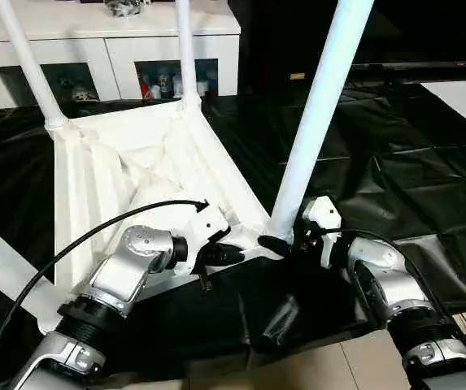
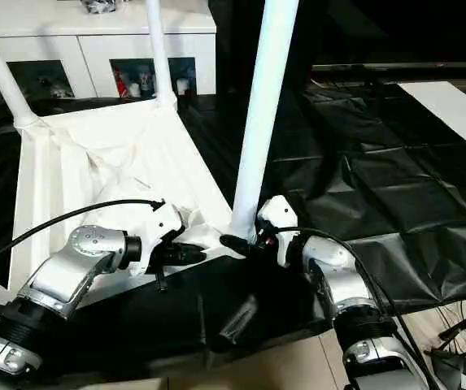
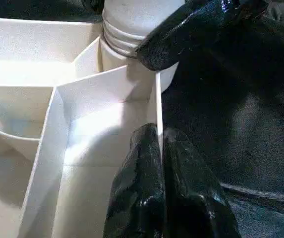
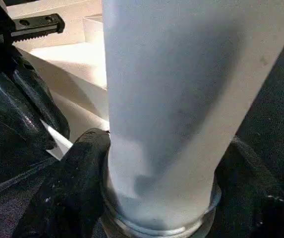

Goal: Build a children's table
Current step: Rotate leg to tighten

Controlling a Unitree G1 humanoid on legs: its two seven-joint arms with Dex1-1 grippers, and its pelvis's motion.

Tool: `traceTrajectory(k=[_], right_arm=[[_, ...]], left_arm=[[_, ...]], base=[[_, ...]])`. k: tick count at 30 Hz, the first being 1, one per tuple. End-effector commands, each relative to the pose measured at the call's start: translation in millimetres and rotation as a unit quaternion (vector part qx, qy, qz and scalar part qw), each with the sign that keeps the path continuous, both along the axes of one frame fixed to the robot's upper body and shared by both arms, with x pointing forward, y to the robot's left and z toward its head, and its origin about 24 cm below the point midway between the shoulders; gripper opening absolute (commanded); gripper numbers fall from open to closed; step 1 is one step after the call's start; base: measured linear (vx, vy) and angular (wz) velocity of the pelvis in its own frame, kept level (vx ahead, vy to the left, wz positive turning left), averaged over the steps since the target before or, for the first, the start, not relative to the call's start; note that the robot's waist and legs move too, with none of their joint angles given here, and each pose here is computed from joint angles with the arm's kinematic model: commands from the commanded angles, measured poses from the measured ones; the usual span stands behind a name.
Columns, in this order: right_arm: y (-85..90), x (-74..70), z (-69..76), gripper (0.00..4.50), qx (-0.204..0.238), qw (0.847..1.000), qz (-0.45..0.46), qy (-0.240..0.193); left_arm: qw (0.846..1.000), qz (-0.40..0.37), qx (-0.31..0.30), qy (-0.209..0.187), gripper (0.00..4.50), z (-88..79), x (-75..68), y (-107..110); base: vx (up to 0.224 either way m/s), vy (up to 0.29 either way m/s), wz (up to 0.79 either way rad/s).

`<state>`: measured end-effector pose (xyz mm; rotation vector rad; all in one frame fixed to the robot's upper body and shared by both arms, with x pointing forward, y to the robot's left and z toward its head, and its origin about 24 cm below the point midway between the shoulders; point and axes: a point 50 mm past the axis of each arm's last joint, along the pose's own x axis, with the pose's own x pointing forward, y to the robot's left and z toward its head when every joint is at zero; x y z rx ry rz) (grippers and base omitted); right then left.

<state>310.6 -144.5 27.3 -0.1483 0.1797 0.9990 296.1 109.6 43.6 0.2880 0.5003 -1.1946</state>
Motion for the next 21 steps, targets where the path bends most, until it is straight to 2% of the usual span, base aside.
traceTrajectory(k=[1, 8, 12, 14, 15, 16, 18, 21], right_arm=[[-1.9, -0.7, -1.3, 2.69, 0.007, 1.0, -0.005, 0.007], [-1.2, 0.7, -2.3, 2.67, 0.016, 1.0, -0.024, 0.01], [2.0, 10.2, -5.9, 2.67, 0.016, 0.994, -0.109, -0.004], [5.4, 18.5, -7.7, 2.67, 0.034, 0.98, -0.194, -0.006], [12.8, 24.6, -9.0, 2.67, 0.064, 0.961, -0.267, 0.009], [16.2, 26.1, -9.4, 2.67, 0.075, 0.955, -0.288, 0.017], [31.6, 28.1, -14.6, 2.67, 0.059, 0.942, -0.329, 0.034], [43.7, 28.4, -19.8, 2.67, 0.025, 0.935, -0.352, 0.041]], left_arm=[[0.998, -0.025, 0.012, 0.048, 0.0, -18.7, -14.3, -3.9], [0.999, -0.001, 0.008, 0.048, 0.0, -20.2, -10.9, -2.9], [0.997, 0.073, 0.003, 0.019, 0.0, -21.4, 4.3, -9.5], [0.992, 0.124, -0.003, 0.01, 0.0, -23.4, 14.4, -16.4], [0.987, 0.161, 0.001, 0.008, 0.0, -25.9, 21.2, -23.7], [0.986, 0.169, 0.004, 0.008, 0.0, -26.8, 22.7, -26.3], [0.981, 0.196, 0.014, 0.007, 0.0, -27.7, 27.8, -34.6], [0.978, 0.209, 0.017, 0.0, 0.0, -26.9, 32.0, -41.0]], base=[[0.0, 0.0, 0.0], [0.0, 0.0, 0.0], [0.0, 0.0, 0.0], [0.0, 0.0, 0.0], [0.0, 0.0, 0.0], [0.0, 0.0, 0.0], [0.0, 0.0, 0.0], [0.0, 0.0, 0.0]])
